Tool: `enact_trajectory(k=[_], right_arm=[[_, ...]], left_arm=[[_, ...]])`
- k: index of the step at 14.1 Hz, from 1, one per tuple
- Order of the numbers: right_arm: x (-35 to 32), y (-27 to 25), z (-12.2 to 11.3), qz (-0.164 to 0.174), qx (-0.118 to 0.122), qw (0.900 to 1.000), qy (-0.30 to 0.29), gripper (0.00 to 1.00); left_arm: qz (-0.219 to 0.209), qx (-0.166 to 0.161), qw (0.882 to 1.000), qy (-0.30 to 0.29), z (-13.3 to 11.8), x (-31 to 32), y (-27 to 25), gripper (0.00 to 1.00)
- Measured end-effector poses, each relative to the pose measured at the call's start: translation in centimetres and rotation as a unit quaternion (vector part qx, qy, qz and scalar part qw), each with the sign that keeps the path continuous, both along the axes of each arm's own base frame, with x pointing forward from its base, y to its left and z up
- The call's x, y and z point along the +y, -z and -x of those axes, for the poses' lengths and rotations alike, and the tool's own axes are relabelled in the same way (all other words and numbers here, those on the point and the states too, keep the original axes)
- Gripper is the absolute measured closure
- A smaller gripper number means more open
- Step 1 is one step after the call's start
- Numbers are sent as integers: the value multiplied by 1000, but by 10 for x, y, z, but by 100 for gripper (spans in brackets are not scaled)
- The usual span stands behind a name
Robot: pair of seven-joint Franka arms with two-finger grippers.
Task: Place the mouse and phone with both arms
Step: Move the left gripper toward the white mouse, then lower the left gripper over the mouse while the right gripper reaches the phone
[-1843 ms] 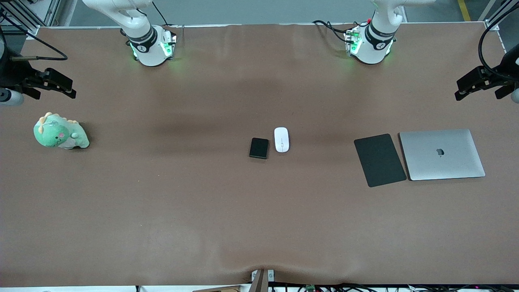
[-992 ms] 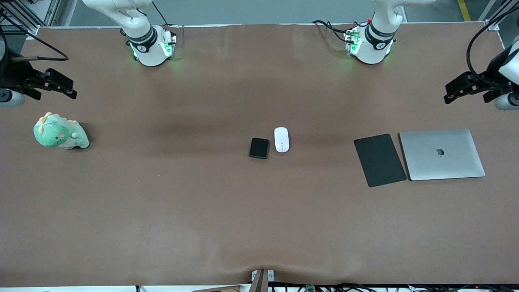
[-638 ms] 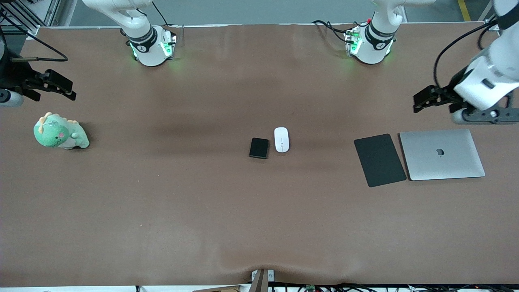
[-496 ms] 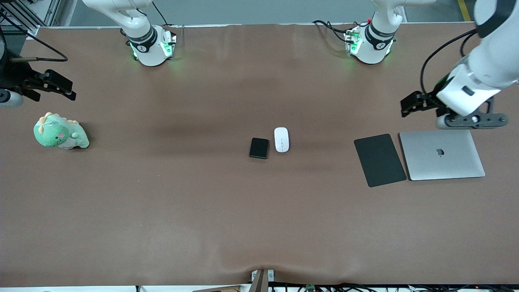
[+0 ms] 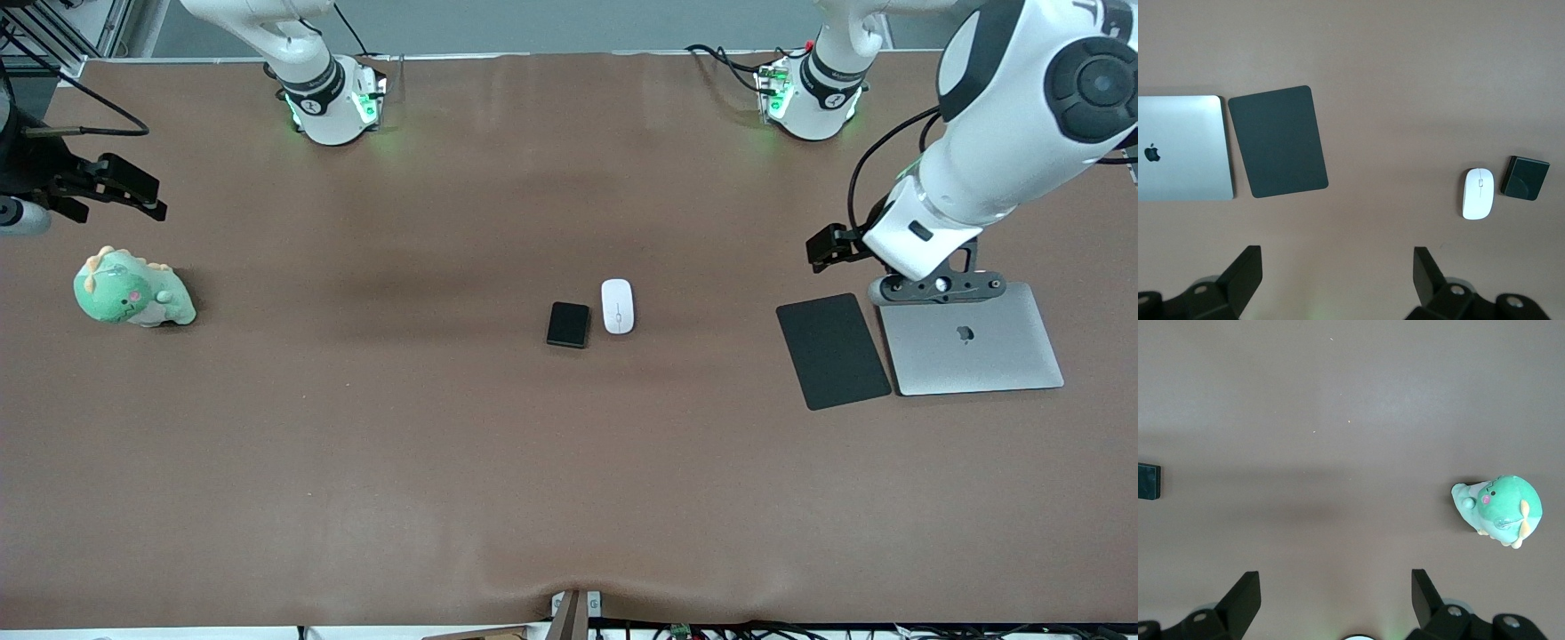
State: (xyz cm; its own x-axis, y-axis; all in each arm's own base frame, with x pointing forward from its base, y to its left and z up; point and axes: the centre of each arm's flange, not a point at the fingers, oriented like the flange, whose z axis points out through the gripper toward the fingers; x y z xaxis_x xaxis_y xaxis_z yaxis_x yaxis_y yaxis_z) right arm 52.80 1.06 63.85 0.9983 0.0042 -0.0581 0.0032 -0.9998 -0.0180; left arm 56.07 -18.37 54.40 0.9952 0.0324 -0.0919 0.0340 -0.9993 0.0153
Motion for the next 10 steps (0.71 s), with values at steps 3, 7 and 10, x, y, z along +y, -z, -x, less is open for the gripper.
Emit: enact_trajectory(k=[3, 7, 10], right_arm=[[0, 0, -1, 0, 0, 1000, 0, 0], [0, 0, -2, 0, -5, 1000, 0, 0], [-1, -1, -4, 0, -16, 1000, 1, 0]], left_arm=[[-25, 2, 1000, -13, 3, -30, 18, 0], [-36, 5, 999, -10, 2, -56, 41, 0], [-36, 8, 999, -9, -1, -58, 49, 0]])
